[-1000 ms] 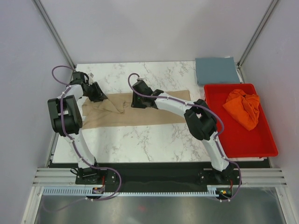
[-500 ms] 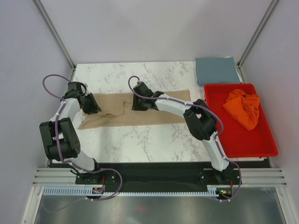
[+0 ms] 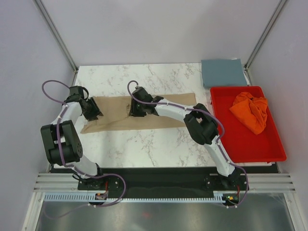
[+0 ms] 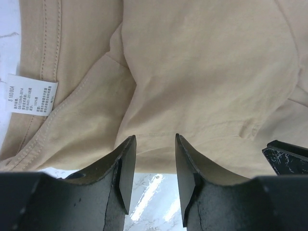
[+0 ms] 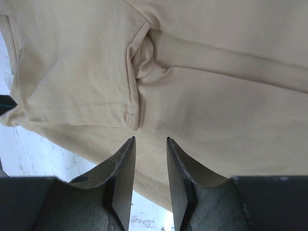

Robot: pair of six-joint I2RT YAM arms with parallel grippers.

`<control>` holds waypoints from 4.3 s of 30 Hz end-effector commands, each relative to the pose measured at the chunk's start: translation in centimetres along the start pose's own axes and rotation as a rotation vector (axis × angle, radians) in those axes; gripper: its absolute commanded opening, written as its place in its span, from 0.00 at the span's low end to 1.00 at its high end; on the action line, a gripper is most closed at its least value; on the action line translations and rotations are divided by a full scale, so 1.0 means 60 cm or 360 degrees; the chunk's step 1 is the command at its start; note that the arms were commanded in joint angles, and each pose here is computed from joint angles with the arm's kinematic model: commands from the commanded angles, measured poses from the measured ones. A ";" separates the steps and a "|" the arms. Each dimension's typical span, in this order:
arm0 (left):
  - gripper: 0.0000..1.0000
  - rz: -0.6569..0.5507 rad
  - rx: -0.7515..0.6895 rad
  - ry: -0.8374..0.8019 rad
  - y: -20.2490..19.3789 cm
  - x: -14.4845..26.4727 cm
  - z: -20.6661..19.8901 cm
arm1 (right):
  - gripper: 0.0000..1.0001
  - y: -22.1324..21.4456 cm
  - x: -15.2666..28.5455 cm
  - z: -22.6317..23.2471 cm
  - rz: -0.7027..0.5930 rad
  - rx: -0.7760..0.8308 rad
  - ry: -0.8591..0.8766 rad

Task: Fold and stack the t-shirts
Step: Fold the tshirt

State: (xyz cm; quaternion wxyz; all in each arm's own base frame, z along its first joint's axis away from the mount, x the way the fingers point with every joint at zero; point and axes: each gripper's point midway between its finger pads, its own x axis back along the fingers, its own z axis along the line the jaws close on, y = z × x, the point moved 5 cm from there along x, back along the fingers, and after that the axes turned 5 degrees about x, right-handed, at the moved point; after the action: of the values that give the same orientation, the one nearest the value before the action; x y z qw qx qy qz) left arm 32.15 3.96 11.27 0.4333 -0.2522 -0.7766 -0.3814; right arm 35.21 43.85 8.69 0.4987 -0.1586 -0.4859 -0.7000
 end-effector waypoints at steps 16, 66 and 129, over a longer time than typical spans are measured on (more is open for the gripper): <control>0.09 0.0134 0.0128 0.0013 -0.009 -0.044 0.019 | 0.36 0.015 -0.040 0.056 -0.0063 0.0075 0.0210; 0.22 -0.0042 0.0118 0.0116 0.158 -0.123 -0.011 | 0.35 0.106 0.233 0.049 -0.0417 0.0255 0.0207; 0.30 0.0336 -0.0375 -0.0419 -0.295 -0.131 -0.277 | 0.42 -0.081 0.606 -0.200 -0.0783 0.0104 -0.0181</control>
State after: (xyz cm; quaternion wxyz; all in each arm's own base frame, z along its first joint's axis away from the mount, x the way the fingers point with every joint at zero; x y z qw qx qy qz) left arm 33.64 -22.29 5.98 0.2668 -0.4505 -0.7618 -0.3816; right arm 17.77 14.52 26.68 0.2960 -0.0447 -0.5536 -0.7771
